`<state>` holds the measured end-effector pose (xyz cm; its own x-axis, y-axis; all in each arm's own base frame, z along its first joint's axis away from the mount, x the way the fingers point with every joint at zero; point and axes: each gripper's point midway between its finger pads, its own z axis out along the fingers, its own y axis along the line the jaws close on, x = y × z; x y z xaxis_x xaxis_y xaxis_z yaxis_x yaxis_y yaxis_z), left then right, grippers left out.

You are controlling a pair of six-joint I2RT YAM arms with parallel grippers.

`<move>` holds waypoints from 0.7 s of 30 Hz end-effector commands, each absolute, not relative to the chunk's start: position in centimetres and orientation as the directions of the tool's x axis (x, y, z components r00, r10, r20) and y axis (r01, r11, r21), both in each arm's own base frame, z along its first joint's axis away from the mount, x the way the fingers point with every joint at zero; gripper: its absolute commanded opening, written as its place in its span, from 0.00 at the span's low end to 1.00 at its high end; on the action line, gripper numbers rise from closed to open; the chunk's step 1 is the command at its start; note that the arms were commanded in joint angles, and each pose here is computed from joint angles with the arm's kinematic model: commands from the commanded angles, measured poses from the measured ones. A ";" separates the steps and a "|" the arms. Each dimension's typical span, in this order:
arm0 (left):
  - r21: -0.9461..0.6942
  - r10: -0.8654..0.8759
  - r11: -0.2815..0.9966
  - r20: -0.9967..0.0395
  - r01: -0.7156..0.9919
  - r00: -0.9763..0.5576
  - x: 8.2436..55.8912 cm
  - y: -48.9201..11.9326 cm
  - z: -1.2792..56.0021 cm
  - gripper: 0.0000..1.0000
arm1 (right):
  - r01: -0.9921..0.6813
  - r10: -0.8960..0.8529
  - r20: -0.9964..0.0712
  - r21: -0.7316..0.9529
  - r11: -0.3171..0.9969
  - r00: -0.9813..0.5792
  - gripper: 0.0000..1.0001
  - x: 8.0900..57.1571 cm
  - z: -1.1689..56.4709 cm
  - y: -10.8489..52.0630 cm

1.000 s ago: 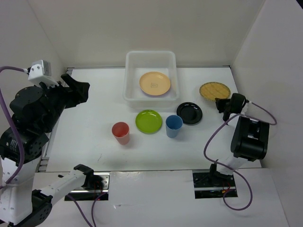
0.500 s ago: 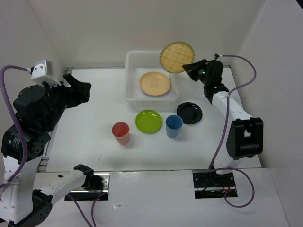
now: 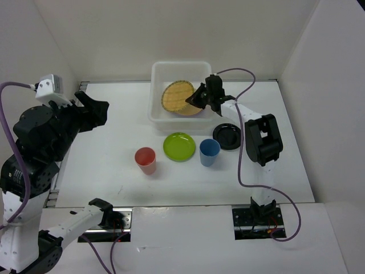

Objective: Place the mixed dishes into the plastic bin

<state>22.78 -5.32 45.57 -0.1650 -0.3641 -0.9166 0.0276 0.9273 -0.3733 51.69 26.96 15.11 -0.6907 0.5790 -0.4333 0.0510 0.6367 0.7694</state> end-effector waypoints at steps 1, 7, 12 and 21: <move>-0.375 -0.367 0.926 -0.920 0.039 -0.138 22.7 -5.2 46.2 0.81 | -0.003 0.583 -0.522 0.747 0.665 -0.623 0.00 54.1 18.5 26.7; -0.370 -0.361 0.929 -0.920 0.032 -0.154 23.2 -5.4 45.7 0.82 | 0.087 0.536 -0.528 0.655 0.751 -0.659 0.00 55.7 14.9 25.9; -0.370 -0.361 0.929 -0.920 0.032 -0.154 23.2 -5.4 45.7 0.82 | 0.143 0.498 -0.549 0.563 0.814 -0.671 0.00 56.6 12.9 25.2; -0.370 -0.361 0.929 -0.920 0.032 -0.154 23.0 -5.3 45.5 0.82 | 0.188 0.445 -0.511 0.477 0.859 -0.736 0.00 56.3 9.3 24.7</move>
<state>23.04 -5.43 44.81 -0.1826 -0.3577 -0.9158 0.0212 0.9298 -0.3674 57.17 25.82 11.28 -0.7062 0.4963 -0.5050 0.1579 0.8057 0.5709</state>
